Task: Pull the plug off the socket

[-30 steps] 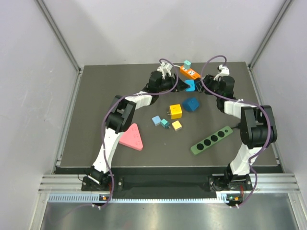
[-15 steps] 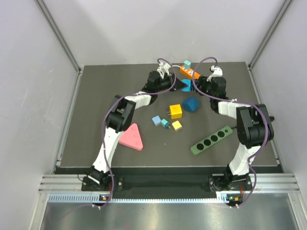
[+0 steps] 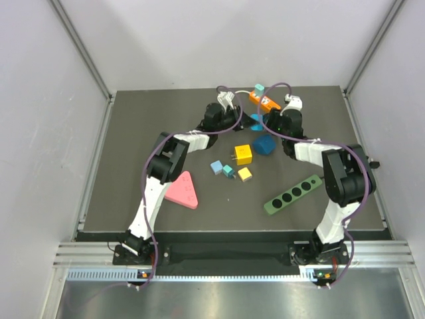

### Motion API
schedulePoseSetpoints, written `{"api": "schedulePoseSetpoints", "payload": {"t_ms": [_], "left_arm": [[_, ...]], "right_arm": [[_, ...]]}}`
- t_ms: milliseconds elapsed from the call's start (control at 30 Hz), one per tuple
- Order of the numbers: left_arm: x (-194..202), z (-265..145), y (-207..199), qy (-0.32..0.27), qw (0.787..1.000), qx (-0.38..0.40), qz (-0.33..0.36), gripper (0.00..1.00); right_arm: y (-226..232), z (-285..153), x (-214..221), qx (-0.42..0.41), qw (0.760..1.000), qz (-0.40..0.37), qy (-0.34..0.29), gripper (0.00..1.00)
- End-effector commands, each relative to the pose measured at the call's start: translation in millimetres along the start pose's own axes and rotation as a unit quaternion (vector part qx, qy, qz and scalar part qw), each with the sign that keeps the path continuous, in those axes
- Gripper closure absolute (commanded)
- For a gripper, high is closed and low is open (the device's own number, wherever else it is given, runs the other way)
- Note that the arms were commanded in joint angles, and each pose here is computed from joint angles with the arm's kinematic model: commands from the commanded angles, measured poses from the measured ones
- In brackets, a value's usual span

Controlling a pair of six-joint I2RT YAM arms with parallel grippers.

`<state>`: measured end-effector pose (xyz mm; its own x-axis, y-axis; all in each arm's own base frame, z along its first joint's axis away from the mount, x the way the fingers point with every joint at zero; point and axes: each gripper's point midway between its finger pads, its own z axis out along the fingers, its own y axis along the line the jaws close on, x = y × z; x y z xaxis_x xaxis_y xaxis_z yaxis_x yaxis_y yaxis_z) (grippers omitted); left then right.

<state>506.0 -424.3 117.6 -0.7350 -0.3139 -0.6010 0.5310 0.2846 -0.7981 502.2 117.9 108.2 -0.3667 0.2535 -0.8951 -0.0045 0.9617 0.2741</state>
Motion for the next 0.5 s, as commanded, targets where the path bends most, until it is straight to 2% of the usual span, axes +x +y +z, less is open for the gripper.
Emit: {"api": "schedulePoseSetpoints", "payload": {"t_ms": [0, 233, 467], "left_arm": [[-47, -21, -18, -0.051, 0.998, 0.041, 0.016, 1.0], [-66, -46, -13, -0.082, 0.991, 0.091, -0.051, 1.0], [-69, -52, -14, -0.083, 0.99, 0.105, -0.043, 1.0]], "right_arm": [[-58, -9, -69, 0.139, 0.985, 0.022, -0.103, 1.0], [-69, -16, -75, 0.165, 0.98, 0.015, -0.113, 1.0], [-78, -20, -72, 0.18, 0.977, 0.024, -0.113, 1.0]]}}
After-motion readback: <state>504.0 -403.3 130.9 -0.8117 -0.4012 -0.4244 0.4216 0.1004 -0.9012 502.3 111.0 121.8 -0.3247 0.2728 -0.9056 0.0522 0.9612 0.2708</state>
